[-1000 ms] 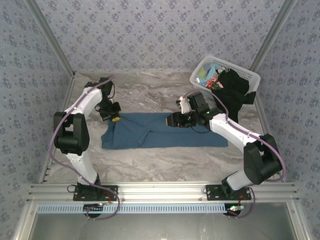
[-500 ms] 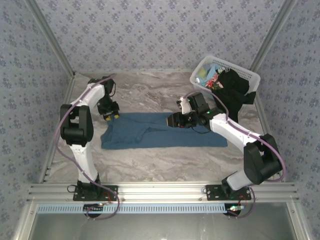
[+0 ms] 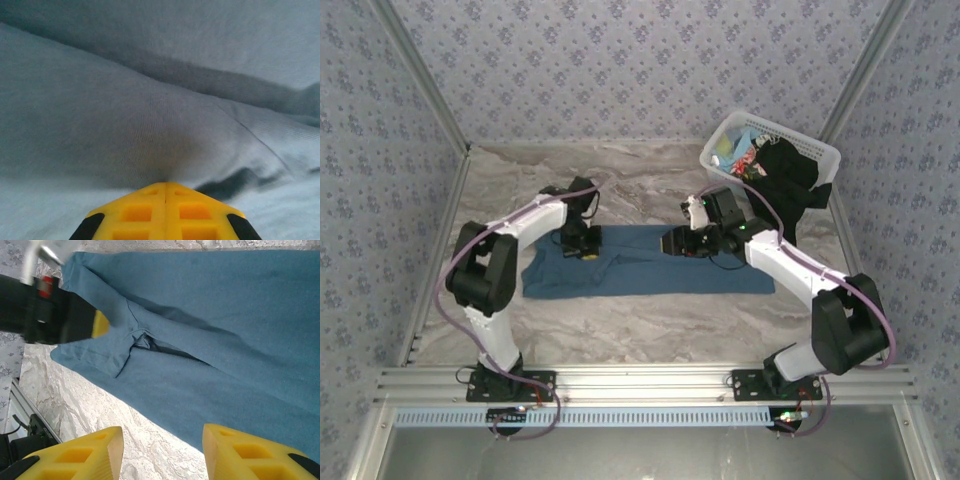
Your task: Fold and stack the t-shirts
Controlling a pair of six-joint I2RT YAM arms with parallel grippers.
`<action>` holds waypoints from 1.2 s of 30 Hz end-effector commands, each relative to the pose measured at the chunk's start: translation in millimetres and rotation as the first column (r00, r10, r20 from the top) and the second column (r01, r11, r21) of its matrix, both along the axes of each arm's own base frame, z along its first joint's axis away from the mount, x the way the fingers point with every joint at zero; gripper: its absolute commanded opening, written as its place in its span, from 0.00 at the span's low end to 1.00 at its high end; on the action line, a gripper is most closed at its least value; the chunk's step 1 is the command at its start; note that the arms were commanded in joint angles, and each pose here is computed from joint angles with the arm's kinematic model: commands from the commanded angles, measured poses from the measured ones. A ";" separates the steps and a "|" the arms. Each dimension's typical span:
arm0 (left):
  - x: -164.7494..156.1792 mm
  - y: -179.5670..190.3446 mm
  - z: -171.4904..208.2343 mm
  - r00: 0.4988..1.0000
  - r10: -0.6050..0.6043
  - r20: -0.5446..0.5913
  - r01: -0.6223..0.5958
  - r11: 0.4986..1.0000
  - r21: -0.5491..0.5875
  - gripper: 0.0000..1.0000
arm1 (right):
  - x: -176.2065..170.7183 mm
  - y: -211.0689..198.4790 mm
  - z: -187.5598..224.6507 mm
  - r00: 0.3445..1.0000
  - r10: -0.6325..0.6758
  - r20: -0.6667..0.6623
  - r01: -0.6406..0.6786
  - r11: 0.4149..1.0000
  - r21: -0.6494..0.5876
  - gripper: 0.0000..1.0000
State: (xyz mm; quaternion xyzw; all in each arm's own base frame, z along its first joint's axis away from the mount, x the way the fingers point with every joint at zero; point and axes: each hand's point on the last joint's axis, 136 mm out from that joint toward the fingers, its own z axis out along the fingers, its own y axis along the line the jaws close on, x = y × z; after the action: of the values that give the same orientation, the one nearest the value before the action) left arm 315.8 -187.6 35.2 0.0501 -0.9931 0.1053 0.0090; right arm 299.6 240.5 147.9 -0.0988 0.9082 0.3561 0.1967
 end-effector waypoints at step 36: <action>-64.1 -79.9 -10.2 0.991 -0.109 -0.081 0.107 0.994 -0.026 0.01 | -6.4 -25.5 -22.5 0.997 -0.055 -0.050 0.051 0.996 -0.067 0.48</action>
State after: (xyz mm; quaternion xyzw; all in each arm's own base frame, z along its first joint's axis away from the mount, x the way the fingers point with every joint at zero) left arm 253.3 -261.4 26.7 -0.0038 -0.9926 0.1137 0.0430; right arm 293.5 225.6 138.6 -0.0823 0.9140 0.3479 0.1918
